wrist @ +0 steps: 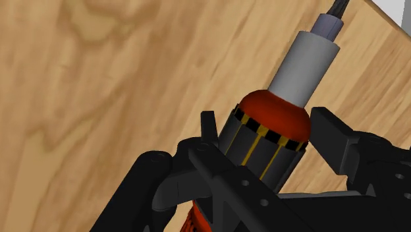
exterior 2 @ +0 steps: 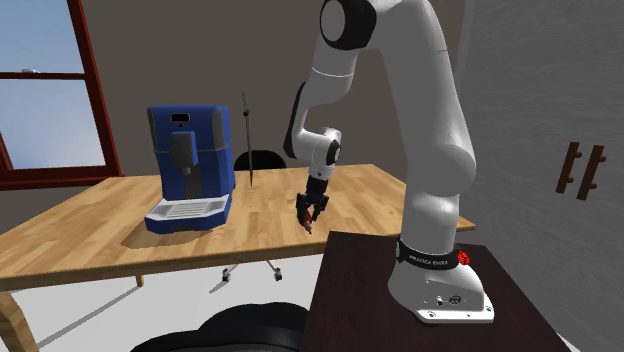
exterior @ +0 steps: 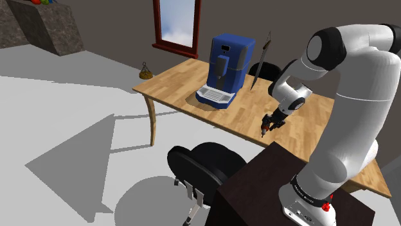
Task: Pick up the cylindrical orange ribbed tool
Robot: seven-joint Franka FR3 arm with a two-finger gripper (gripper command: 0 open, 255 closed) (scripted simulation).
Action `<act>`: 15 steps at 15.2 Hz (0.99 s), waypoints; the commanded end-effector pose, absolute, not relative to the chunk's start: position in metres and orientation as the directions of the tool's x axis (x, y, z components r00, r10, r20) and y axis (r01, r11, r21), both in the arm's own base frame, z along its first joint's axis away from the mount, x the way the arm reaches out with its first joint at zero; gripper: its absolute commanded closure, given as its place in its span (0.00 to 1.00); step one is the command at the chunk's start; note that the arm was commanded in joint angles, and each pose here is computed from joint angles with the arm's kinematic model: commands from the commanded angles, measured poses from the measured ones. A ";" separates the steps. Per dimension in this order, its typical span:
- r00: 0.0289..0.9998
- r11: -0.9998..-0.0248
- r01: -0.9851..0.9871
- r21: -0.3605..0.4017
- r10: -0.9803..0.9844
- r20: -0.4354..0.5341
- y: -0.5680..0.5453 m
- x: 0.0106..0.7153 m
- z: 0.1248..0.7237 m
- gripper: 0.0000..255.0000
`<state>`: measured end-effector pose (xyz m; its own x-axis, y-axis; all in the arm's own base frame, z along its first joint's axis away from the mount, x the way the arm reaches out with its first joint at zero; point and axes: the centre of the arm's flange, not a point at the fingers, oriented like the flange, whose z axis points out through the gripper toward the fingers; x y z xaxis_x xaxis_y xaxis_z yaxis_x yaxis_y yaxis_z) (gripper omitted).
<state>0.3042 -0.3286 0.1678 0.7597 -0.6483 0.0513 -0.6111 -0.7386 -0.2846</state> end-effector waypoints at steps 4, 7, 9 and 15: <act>0.760 -0.739 -0.611 -0.285 -0.648 0.052 -0.329 0.304 0.167 1.00; 0.760 -0.739 -0.611 -0.285 -0.648 0.052 -0.329 0.304 0.167 1.00; 0.760 -0.739 -0.611 -0.285 -0.648 0.052 -0.329 0.304 0.167 1.00; 0.760 -0.739 -0.611 -0.285 -0.648 0.052 -0.329 0.304 0.198 1.00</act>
<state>0.3039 -0.3282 0.1934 0.7595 -0.6485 0.0520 -0.6110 -0.7385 -0.2852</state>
